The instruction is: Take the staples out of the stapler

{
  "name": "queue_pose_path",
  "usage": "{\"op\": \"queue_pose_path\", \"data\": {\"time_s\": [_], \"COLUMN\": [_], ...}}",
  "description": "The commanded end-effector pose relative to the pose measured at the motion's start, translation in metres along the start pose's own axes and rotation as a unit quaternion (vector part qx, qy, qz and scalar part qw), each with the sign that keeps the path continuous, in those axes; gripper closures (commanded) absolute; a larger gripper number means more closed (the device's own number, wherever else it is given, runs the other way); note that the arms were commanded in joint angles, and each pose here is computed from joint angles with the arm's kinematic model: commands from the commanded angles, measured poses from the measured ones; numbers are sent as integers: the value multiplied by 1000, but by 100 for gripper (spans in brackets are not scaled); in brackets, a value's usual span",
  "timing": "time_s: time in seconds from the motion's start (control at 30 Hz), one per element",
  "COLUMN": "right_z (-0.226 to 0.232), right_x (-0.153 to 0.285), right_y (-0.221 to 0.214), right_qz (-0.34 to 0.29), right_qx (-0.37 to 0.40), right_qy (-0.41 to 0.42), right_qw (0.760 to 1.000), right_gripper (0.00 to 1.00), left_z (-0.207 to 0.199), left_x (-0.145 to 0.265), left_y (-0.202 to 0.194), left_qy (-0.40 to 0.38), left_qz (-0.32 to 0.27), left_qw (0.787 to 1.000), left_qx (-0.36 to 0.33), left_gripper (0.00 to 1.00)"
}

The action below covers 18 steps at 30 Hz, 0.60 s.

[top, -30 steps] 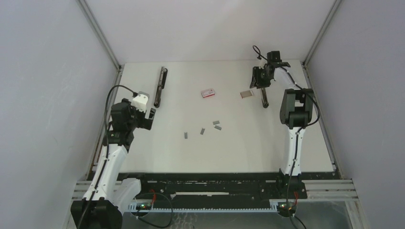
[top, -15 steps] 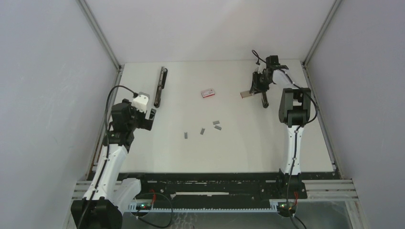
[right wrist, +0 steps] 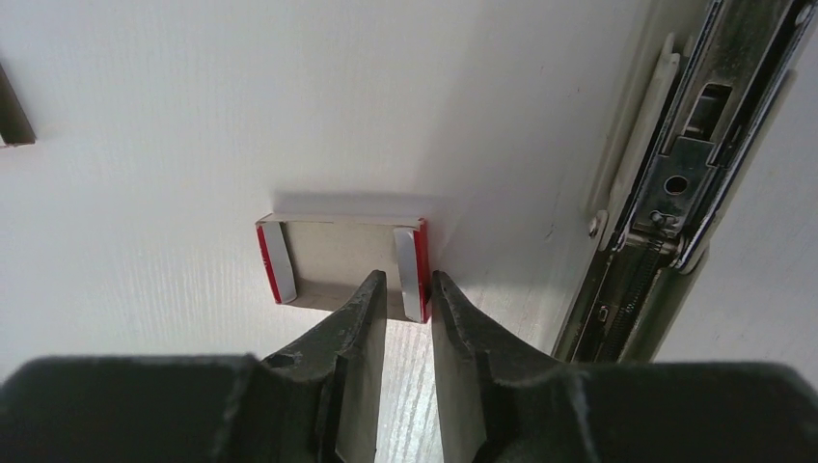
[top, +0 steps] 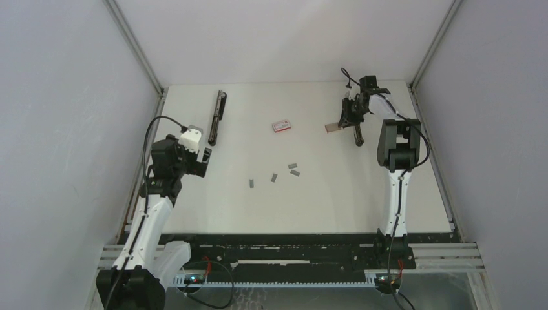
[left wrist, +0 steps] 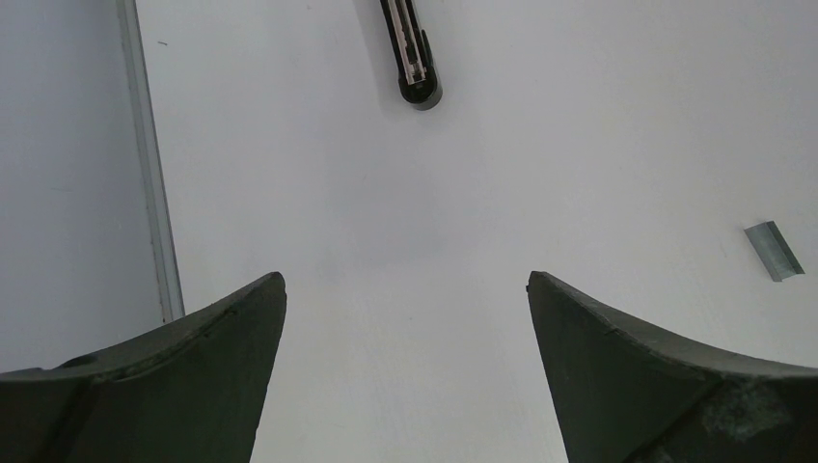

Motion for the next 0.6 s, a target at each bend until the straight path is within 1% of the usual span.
{"op": "queue_pose_path", "data": {"time_s": [0.0, 0.13, 0.2, 0.27, 0.3, 0.37, 0.4, 0.57], "right_z": [2, 0, 0, 0, 0, 2, 3, -6], "right_x": [5, 2, 2, 2, 3, 5, 7, 16], "right_y": [12, 10, 10, 10, 11, 12, 13, 16], "right_qz": [-20, -16, -16, -16, -17, -19, -21, -30], "right_qx": [6, 4, 4, 4, 5, 5, 4, -22], "right_qy": [11, 10, 9, 8, 10, 20, 26, 55], "right_qw": [1000, 1000, 1000, 1000, 1000, 1000, 999, 998], "right_gripper": [76, 77, 80, 81, 79, 69, 67, 65], "left_z": [1, 1, 1, 1, 1, 1, 1, 1], "left_x": [-2, -2, -2, -2, -2, -2, -2, -3], "left_y": [2, 2, 2, 2, 2, 1, 2, 1], "left_qy": [-2, -2, -3, -3, -3, -4, -4, -4], "left_qz": [-18, -18, -17, -17, -17, -16, -16, -16], "left_qw": [1000, 1000, 1000, 1000, 1000, 1000, 1000, 1000], "left_qx": [-6, -6, -6, -6, -6, -6, -6, -7], "left_gripper": [0, 0, 0, 0, 0, 0, 0, 0]}}
Point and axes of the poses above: each gripper's point midway between its finger pads, its own x axis back along the fingers, its own z axis along the line the jaws close on, y = z × x, the point moved 10 cm from there along x, back along the fingers, and after that the axes turned 5 degrees about -x, right-handed, at the moved point
